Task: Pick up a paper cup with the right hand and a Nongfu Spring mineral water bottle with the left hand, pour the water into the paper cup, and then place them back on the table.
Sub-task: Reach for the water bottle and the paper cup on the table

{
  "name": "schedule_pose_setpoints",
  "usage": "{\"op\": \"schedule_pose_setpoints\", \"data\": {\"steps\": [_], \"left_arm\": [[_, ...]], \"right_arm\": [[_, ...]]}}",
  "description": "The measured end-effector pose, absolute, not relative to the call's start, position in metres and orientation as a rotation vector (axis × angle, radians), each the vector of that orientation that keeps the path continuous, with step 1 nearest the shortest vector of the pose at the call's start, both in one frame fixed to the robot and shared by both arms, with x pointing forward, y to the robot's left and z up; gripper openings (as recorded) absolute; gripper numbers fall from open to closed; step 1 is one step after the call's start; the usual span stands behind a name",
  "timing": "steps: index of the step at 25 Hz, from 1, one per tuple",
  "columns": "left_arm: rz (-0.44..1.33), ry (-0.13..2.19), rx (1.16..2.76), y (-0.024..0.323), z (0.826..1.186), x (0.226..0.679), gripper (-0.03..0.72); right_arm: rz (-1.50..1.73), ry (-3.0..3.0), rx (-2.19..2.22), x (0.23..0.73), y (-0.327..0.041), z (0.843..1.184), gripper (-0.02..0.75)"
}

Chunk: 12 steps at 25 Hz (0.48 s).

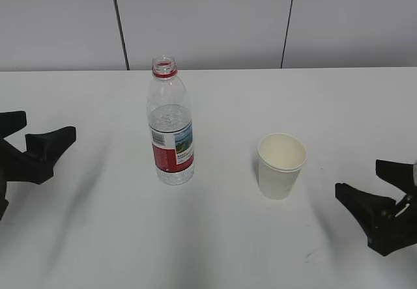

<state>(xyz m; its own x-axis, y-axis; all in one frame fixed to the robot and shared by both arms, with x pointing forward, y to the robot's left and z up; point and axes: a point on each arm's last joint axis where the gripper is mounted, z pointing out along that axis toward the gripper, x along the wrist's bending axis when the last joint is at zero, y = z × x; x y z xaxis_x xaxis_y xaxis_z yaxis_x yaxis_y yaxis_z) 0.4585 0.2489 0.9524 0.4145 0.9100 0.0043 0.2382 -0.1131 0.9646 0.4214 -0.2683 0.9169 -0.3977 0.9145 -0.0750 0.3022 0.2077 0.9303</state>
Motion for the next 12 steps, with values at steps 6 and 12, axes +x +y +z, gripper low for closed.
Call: {"op": "schedule_pose_setpoints", "data": {"steps": [6,12], "left_arm": [[0.781,1.019,1.615,0.247,0.950,0.460,0.568],[0.782,1.015,1.609,0.247,0.950,0.460,0.568]], "right_arm": [[1.276,1.847,1.155,0.428,-0.263,0.899,0.604],[1.248,1.948,1.210,0.431,-0.261,0.872,0.604]]}}
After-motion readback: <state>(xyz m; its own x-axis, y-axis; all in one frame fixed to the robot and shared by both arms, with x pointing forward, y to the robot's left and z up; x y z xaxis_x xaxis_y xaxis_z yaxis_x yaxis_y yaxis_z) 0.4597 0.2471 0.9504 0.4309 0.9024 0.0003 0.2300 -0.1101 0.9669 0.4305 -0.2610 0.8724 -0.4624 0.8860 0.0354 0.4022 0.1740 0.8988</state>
